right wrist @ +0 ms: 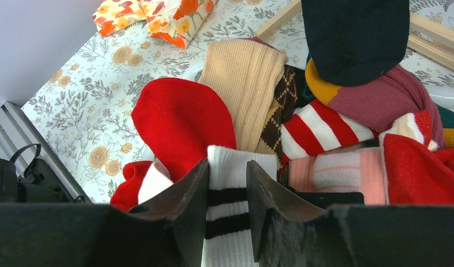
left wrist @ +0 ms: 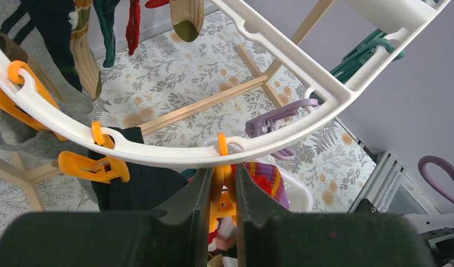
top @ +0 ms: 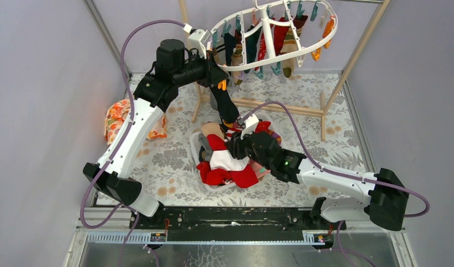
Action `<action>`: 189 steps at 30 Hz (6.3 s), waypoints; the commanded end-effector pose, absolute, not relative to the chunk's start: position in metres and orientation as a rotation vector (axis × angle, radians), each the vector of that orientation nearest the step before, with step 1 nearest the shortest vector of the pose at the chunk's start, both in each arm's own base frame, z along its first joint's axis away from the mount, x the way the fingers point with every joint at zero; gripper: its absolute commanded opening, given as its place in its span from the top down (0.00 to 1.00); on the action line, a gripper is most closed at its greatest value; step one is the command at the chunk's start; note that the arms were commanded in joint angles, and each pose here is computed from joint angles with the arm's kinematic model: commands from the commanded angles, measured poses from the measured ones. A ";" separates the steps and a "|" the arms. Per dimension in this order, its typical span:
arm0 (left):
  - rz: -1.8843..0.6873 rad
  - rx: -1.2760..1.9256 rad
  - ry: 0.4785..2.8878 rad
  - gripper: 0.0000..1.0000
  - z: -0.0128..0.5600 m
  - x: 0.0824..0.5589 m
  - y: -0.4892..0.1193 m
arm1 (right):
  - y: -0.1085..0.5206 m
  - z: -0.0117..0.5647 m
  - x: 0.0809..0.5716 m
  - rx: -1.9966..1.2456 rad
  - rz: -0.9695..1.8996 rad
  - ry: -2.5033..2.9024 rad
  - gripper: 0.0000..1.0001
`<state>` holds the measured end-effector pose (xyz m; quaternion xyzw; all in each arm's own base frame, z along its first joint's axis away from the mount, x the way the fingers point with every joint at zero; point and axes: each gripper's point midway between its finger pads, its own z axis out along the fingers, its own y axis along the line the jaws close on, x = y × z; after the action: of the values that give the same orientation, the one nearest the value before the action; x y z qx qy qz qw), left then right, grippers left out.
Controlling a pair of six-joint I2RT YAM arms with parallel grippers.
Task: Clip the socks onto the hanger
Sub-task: Pick up the sock from the bin, then clamp the sock onto the hanger.
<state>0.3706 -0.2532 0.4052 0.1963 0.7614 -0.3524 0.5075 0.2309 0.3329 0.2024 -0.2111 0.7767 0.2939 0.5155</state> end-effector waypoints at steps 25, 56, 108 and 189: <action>-0.874 0.481 1.783 0.98 0.427 0.361 -0.250 | 0.301 0.399 0.225 -0.325 0.854 1.448 1.00; -1.023 0.380 1.766 1.00 0.441 0.349 -0.257 | 0.298 0.402 0.237 -0.096 1.191 1.328 1.00; -1.485 0.438 1.697 1.00 0.451 0.323 -0.267 | 0.301 0.413 0.282 -0.227 2.159 1.107 1.00; -1.576 0.491 1.648 1.00 0.453 0.314 -0.266 | 0.293 0.427 0.308 -0.077 2.134 1.008 1.00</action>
<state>0.3358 -0.2652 0.4359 0.1506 0.6798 -0.6020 0.3908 0.3213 0.3063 0.3986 -0.0056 0.4593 0.8242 0.3313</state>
